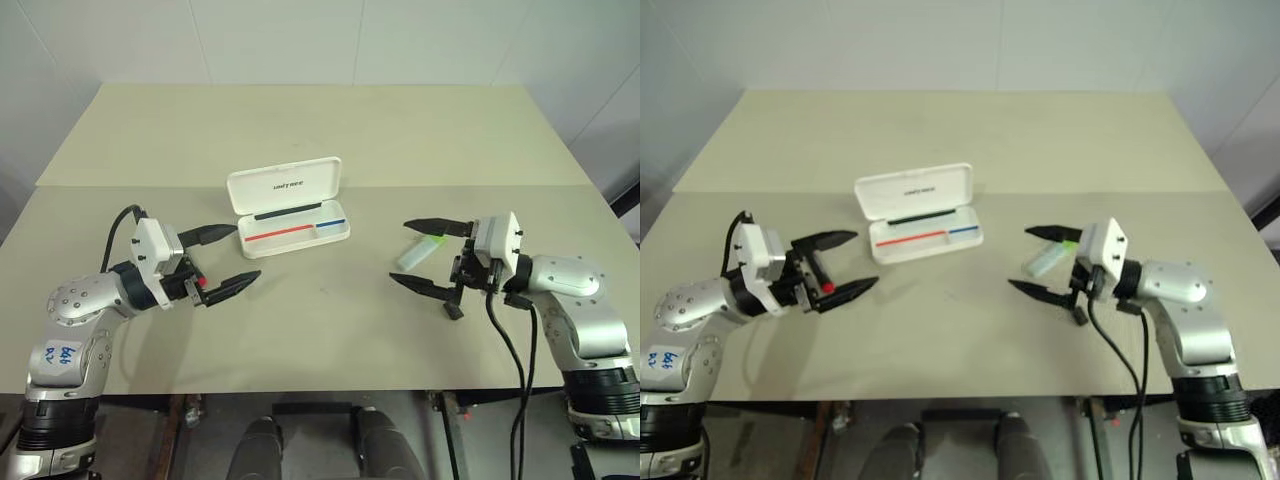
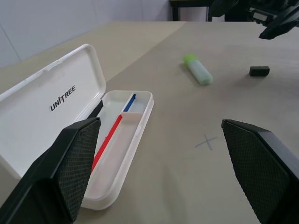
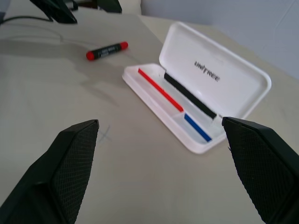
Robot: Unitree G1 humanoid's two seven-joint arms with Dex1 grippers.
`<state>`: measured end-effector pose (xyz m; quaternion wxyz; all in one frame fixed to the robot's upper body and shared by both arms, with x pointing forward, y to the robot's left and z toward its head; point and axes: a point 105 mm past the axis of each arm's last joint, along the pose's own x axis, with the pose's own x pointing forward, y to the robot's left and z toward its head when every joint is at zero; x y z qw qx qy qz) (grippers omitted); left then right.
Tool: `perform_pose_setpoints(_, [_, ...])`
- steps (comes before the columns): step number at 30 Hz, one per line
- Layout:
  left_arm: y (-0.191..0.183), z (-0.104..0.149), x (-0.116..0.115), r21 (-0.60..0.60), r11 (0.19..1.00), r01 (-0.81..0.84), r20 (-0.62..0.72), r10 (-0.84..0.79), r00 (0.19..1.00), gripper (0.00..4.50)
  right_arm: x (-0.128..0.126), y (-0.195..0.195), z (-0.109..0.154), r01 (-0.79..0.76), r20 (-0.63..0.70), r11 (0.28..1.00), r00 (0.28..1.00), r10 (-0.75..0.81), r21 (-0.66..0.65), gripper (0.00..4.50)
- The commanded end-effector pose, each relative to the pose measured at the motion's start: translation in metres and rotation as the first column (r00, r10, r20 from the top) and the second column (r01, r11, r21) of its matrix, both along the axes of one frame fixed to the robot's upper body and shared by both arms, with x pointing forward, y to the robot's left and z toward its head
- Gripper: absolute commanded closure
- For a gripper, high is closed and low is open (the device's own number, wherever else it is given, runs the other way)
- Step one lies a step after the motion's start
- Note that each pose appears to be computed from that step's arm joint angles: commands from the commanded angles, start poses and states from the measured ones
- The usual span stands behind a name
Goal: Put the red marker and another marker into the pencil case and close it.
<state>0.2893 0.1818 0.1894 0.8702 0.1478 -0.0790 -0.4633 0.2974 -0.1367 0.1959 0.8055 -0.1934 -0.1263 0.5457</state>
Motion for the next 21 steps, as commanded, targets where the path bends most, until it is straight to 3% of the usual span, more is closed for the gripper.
perform_pose_setpoints(1, [0.001, 0.014, -0.006, -0.011, 1.000, 0.001, 0.053, -0.001, 0.999, 0.05, -0.007, 0.010, 0.013, -0.038, 0.059, 0.999, 0.998, 0.036, 0.026, 0.00])
perform_pose_setpoints(17, [0.019, 0.003, -0.008, 0.002, 0.999, -0.043, 0.017, 0.043, 0.999, 0.05, -0.015, -0.007, 0.007, 0.000, 0.042, 0.999, 0.999, 0.002, -0.044, 0.00])
perform_pose_setpoints(21, [0.020, 0.002, -0.007, 0.005, 0.999, -0.042, 0.015, 0.042, 0.999, 0.99, -0.014, -0.005, 0.008, 0.004, 0.045, 0.999, 0.999, -0.002, -0.043, 0.00])
